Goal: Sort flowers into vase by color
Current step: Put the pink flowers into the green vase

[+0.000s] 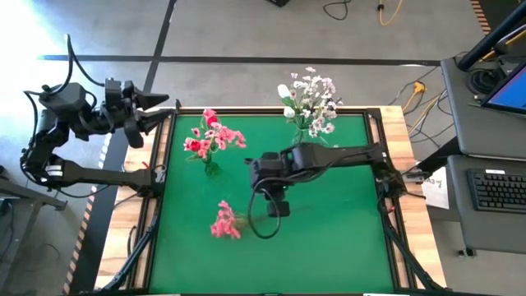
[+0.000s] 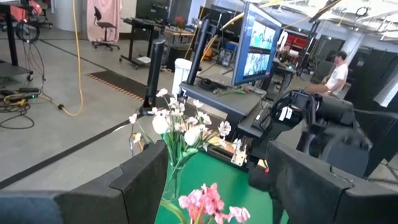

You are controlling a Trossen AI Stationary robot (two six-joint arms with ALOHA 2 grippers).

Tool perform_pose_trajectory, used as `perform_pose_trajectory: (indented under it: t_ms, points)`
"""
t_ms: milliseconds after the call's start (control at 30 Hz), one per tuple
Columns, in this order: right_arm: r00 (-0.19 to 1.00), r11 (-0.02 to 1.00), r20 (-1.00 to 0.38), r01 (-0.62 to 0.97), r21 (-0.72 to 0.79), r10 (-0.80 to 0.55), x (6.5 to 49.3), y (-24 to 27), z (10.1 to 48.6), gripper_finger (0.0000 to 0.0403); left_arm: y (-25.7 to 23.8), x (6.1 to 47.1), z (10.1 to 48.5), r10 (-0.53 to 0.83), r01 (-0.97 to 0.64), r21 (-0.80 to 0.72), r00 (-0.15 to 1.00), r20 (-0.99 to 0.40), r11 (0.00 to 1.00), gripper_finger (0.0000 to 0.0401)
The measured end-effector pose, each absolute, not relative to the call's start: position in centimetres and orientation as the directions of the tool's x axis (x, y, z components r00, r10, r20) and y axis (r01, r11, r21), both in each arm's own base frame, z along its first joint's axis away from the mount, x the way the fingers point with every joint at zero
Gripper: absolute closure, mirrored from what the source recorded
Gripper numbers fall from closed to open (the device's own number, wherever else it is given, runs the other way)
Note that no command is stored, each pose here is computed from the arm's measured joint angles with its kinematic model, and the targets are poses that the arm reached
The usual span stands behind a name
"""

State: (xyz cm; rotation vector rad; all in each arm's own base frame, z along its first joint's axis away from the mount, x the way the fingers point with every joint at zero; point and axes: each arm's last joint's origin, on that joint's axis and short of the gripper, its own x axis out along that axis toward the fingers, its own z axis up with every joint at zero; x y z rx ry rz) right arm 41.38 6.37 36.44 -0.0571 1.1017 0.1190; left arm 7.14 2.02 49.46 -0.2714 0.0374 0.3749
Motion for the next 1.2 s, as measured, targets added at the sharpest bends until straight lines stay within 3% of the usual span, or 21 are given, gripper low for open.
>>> perform_pose_trajectory:
  t_ms: [167,400,567,767,1033,1200]
  points:
    - [0.346,0.987,-0.937,-0.160,-0.007,0.049,42.2,6.5,34.0,0.0263,2.0,7.1,49.3,0.356,-0.371,-0.252,0.928,-0.107,0.894,0.0142]
    - [0.325,0.970,-0.944,-0.241,-0.029,0.053,45.4,7.7,29.4,0.0226,2.1,7.4,48.8,0.355,-0.378,-0.247,0.925,-0.132,0.892,0.0142]
    - [0.283,0.966,-0.958,-0.255,-0.033,0.041,47.5,9.2,24.7,0.0218,2.1,7.7,48.5,0.355,-0.382,-0.263,0.924,-0.146,0.886,0.0142]
    - [0.206,0.968,-0.975,-0.217,-0.129,-0.084,48.2,10.5,20.6,0.0218,2.2,7.8,48.5,0.355,-0.382,-0.270,0.924,-0.145,0.884,0.0142]
    - [0.149,0.984,-0.989,-0.176,-0.035,-0.008,48.1,12.1,18.8,0.0218,2.2,7.9,48.5,0.354,-0.381,-0.282,0.924,-0.143,0.880,0.0142]
    - [0.163,0.988,-0.987,-0.149,-0.034,-0.010,48.1,13.1,18.4,0.0218,2.2,7.9,49.5,0.356,-0.349,-0.331,0.934,-0.039,0.877,0.0142]
